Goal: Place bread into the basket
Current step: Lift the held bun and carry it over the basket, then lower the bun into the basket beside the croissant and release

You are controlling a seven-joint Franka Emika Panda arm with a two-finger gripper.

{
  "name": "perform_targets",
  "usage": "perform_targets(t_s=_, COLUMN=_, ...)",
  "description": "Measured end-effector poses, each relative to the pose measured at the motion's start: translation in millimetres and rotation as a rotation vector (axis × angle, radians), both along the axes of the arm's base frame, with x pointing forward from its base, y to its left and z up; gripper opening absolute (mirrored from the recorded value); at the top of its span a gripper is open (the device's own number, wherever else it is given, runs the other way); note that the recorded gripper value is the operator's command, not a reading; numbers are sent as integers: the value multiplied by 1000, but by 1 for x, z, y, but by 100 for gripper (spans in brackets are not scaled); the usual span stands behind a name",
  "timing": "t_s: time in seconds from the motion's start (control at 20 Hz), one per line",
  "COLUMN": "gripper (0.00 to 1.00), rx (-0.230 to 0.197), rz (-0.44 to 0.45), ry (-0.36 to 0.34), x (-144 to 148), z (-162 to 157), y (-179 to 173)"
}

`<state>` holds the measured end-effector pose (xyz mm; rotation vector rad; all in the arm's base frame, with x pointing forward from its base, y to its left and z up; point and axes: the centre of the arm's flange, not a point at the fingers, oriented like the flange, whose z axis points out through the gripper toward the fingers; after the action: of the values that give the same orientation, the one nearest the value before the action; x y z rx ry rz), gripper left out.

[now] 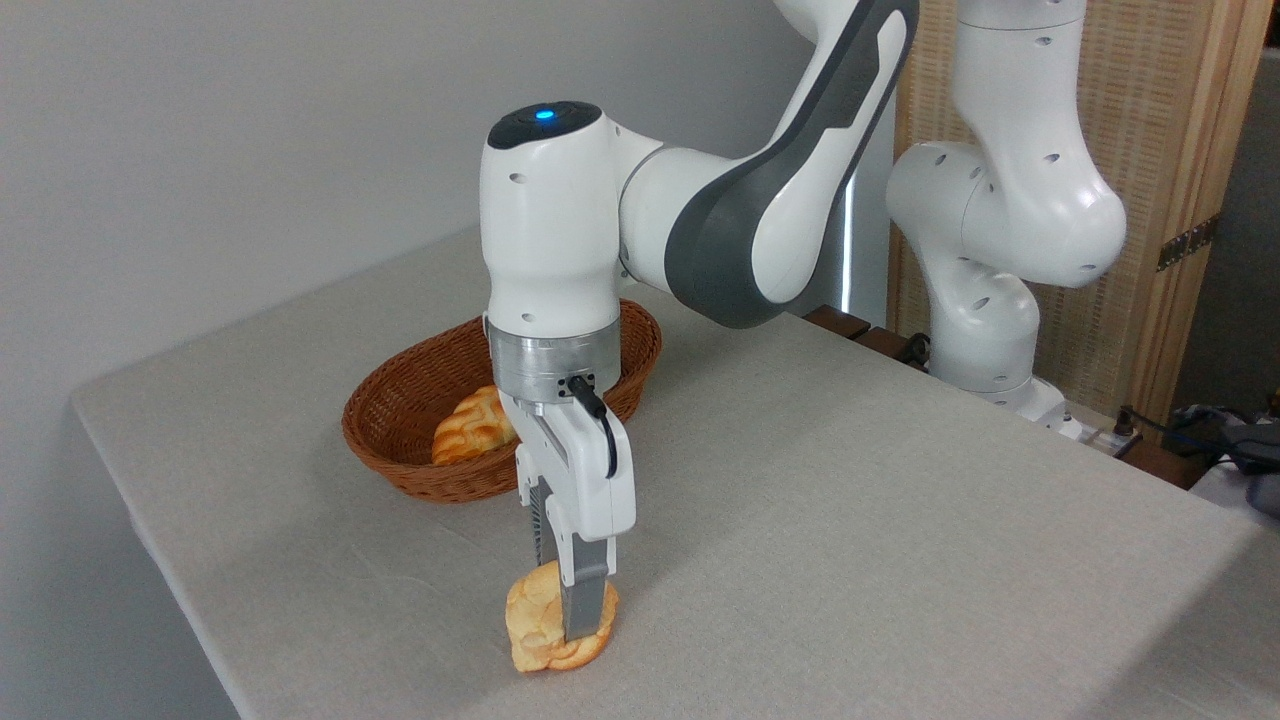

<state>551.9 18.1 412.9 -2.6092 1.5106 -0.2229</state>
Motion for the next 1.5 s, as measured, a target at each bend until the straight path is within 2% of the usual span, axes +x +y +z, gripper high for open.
perform_targets(t_s=0.05, gripper=50, rx=-8, rz=3, ry=-12, x=0, z=5, y=-1)
perform_targets(t_s=0.15, gripper=52, rx=-59, rz=21, ry=-53, x=0, z=27, y=-9)
perform_targets(t_s=0.3, gripper=52, rx=-188, rz=46, ry=-131, x=-12, z=81, y=-33)
perform_targets(t_s=0.35, gripper=52, rx=-238, rz=48, ry=-129, x=-21, z=102, y=-41)
perform_targets(t_s=0.45, gripper=52, rx=-324, rz=10, ry=-69, x=-46, z=138, y=-68)
perform_targets(t_s=0.55, gripper=52, rx=-349, rz=-63, ry=-9, x=-72, z=156, y=-117)
perform_targets(t_s=0.7, gripper=52, rx=-334, rz=-126, ry=53, x=-104, z=152, y=-209)
perform_targets(t_s=0.85, gripper=52, rx=-308, rz=-159, ry=108, x=-121, z=132, y=-254)
perform_targets(t_s=1.0, gripper=55, rx=-262, rz=-184, ry=153, x=-125, z=105, y=-265)
perform_targets(t_s=1.1, gripper=66, rx=-236, rz=-195, ry=167, x=-126, z=95, y=-265)
perform_targets(t_s=1.25, gripper=68, rx=-154, rz=-241, ry=194, x=-129, z=77, y=-270)
perform_targets(t_s=1.3, gripper=72, rx=-134, rz=-256, ry=207, x=-131, z=70, y=-274)
perform_targets(t_s=1.5, gripper=83, rx=-92, rz=-294, ry=282, x=-141, z=48, y=-288)
